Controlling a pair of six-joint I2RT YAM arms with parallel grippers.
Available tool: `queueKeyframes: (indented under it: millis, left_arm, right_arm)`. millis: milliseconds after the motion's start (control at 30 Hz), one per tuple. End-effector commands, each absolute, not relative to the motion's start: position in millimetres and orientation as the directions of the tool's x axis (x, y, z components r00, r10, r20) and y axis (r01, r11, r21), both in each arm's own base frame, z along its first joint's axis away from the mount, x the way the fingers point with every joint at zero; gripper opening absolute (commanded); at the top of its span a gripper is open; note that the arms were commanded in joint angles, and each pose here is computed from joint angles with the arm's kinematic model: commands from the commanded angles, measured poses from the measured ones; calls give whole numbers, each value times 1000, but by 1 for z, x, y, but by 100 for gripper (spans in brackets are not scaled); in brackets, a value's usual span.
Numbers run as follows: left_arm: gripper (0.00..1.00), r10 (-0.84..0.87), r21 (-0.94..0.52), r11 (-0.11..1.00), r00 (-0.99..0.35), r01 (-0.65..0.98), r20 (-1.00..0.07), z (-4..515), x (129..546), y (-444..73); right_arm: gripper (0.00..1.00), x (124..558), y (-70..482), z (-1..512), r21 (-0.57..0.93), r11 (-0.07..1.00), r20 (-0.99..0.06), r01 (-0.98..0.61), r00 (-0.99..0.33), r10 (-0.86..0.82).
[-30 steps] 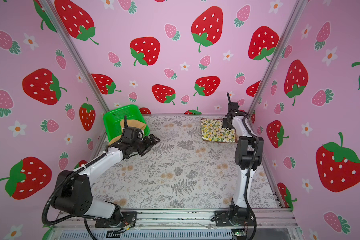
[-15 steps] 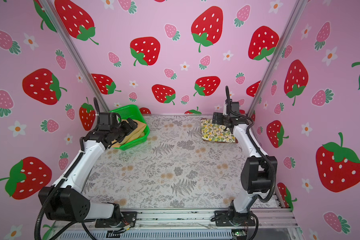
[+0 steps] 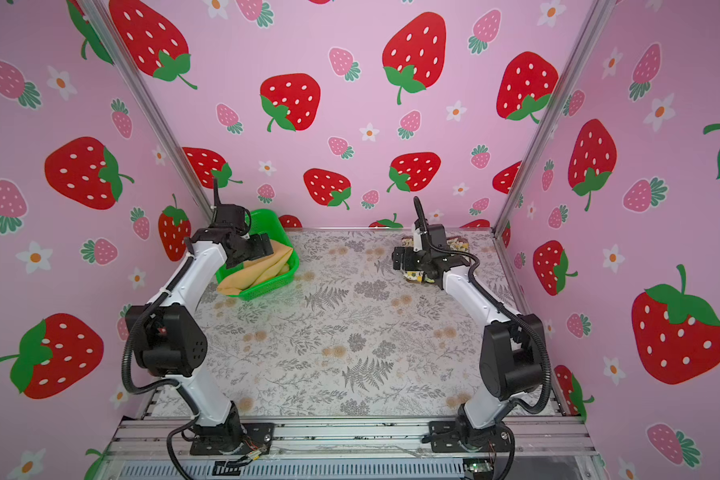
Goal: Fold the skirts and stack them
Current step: 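Release the skirt onto the plaid stack with the right gripper while the left arm retracts, then grasp the tan skirt in the green basket with the left gripper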
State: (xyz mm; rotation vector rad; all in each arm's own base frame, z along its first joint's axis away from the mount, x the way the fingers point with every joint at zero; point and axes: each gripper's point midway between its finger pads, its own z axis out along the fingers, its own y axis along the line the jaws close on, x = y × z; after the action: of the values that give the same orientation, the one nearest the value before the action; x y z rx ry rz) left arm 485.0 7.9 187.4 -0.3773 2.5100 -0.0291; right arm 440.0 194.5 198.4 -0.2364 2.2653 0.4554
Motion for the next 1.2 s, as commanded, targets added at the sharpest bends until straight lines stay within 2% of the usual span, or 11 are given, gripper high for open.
queueKeyframes:
  millis: [0, 267, 467, 700, 900, 1167]
  left_arm:
    - [96, -131, 45, 981, -821, -187, -556, 188, 492, 14]
    - [93, 147, 274, 962, -851, 3, -505, 156, 524, 3]
    - [93, 212, 308, 949, -858, 67, -468, 132, 537, -3]
    - [90, 212, 276, 957, -865, 89, -455, 118, 539, -11]
    - [89, 201, 154, 978, -821, 139, -535, 124, 526, -36]
    - [89, 185, 93, 983, -846, 160, -500, 104, 513, -42]
  right_arm:
    - [100, 435, 200, 208, 270, 904, -763, -330, -646, -8]
    - [100, 425, 202, 192, 274, 902, -745, -333, -667, -20]
    - [100, 422, 203, 178, 275, 904, -723, -327, -690, -30]
    - [100, 418, 206, 165, 292, 899, -704, -328, -710, -30]
    - [100, 415, 208, 156, 302, 894, -690, -332, -723, -35]
    - [100, 413, 214, 151, 317, 886, -679, -338, -733, -36]
